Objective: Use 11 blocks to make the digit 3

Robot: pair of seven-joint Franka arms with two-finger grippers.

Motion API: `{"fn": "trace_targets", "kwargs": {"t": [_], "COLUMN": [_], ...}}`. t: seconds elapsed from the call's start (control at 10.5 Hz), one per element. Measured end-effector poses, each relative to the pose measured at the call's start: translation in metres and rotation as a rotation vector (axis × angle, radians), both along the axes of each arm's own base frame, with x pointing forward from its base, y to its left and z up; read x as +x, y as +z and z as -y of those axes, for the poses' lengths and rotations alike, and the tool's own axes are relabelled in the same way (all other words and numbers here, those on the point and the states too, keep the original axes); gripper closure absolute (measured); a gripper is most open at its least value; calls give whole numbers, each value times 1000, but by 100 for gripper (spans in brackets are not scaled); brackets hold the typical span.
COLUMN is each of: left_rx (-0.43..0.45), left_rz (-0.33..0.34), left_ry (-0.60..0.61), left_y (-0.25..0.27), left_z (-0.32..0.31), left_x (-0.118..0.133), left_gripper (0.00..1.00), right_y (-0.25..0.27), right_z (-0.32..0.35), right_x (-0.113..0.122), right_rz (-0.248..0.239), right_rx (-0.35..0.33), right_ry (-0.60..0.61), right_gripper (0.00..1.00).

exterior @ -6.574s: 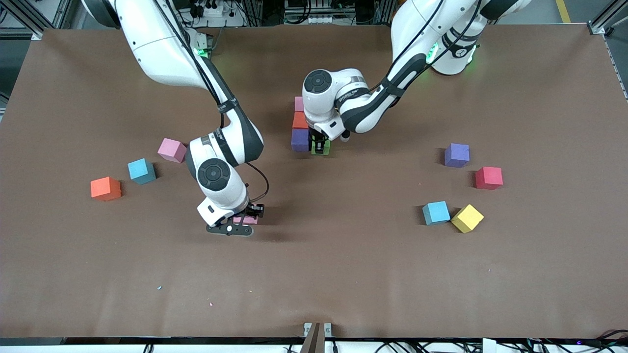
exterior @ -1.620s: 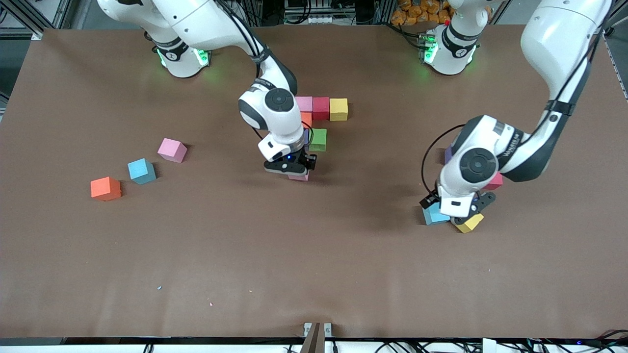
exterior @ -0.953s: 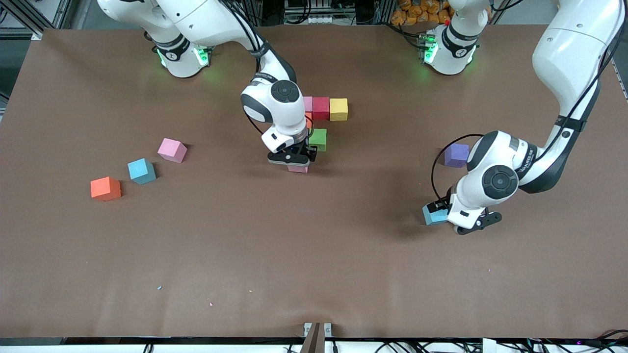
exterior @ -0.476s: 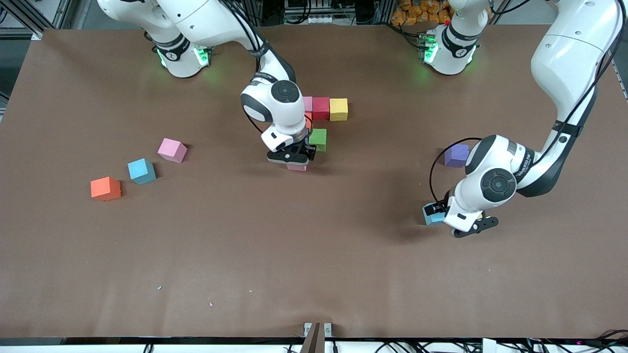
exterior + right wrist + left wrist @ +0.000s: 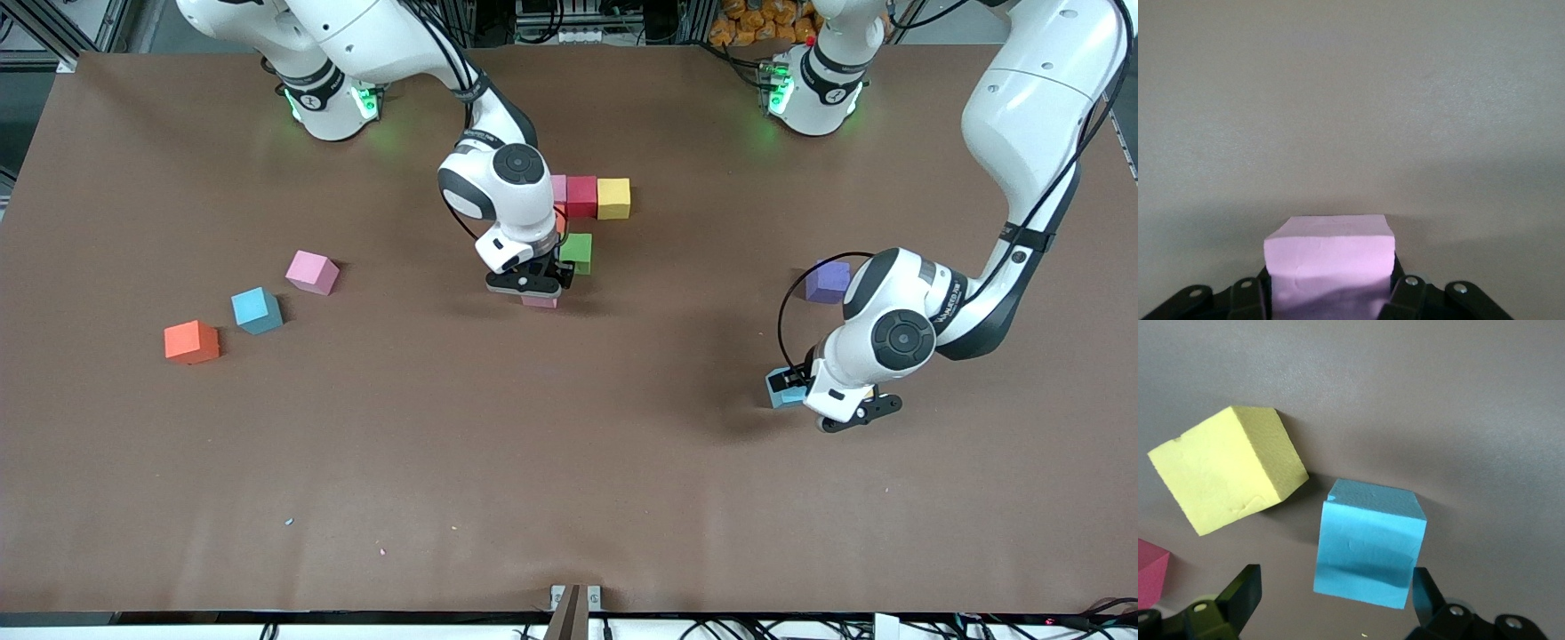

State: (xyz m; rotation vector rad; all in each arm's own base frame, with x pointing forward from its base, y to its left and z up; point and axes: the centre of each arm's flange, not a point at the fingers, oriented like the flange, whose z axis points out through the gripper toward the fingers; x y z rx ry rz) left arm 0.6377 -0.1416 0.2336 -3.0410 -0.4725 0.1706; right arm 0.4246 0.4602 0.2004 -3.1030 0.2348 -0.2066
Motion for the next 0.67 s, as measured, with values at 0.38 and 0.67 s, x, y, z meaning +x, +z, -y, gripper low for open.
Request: {"fn": "trace_targets", "kwargs": {"t": [0.38, 0.67], "left_rx": [-18, -24], "left_rz": [2, 5], "left_ry": [-4, -3], "left_y": [-5, -6], "left_z": [9, 11], "left_x": [6, 10], "left_gripper": [0, 0], "right_y": [0, -1], "right_z": [-1, -1], "right_x": [-1, -2], "right_rz": [-1, -2], "right_rx": [2, 2], "right_ry": [-8, -8], "right_gripper": [41, 41]}}
